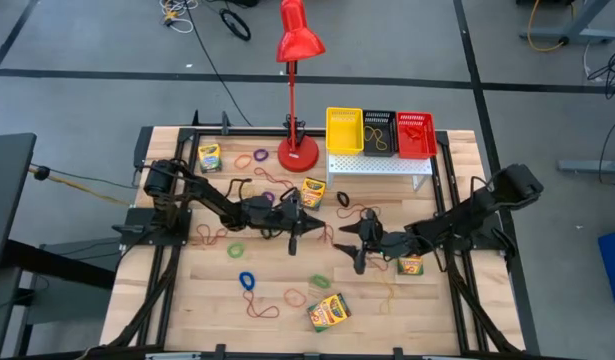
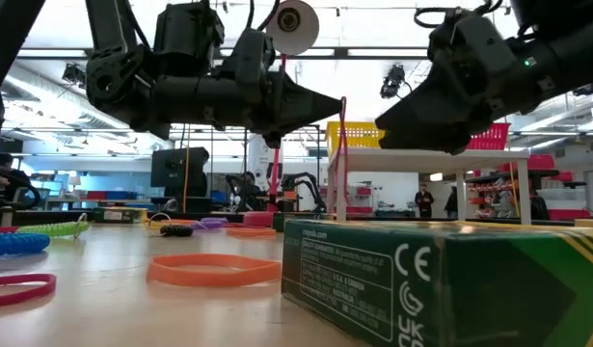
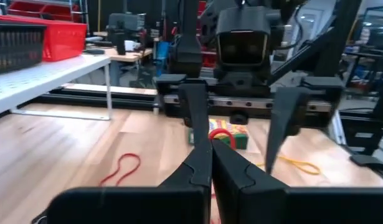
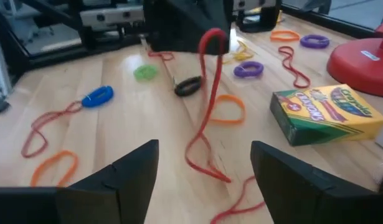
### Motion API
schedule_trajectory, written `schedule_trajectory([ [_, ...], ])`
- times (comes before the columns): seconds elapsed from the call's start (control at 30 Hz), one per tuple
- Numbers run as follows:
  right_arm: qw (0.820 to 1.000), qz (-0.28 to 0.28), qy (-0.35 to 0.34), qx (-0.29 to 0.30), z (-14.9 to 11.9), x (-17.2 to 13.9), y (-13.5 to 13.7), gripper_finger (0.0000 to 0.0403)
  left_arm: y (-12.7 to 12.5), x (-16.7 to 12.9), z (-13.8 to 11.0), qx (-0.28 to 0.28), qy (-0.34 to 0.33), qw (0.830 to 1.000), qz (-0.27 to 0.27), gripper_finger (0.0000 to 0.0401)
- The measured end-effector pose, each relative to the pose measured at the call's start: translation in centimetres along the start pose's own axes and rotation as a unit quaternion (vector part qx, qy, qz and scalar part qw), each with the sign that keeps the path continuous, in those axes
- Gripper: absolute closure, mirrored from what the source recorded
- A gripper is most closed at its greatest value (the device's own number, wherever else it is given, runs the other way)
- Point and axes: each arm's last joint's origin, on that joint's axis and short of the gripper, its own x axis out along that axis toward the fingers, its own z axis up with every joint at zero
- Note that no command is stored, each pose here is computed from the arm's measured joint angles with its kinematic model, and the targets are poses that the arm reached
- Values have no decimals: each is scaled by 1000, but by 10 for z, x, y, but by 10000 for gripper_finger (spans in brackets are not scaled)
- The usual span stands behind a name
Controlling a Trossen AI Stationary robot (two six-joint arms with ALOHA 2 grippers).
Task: Pick & Place Office Desk Supplies
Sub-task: Put the red rubber band into the black bin on the shelf
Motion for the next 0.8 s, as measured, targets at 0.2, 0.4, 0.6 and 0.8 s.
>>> schedule_trajectory([
  [0.2, 1000, -2, 2, 7, -1, 4, -1, 101, 1, 0, -2, 5, 12, 1000, -1, 396],
  [0.4, 1000, 8, -10, 21, 4, 7, -4, 89, 1, 0, -2, 5, 11, 1000, 0, 396],
  [0.6, 999, 23, -20, 24, 8, 9, -6, 89, 1, 0, -2, 5, 10, 1000, 0, 396],
  [0.8, 999, 32, -31, 30, 7, 13, -5, 89, 1, 0, -1, 4, 7, 1000, 0, 396],
])
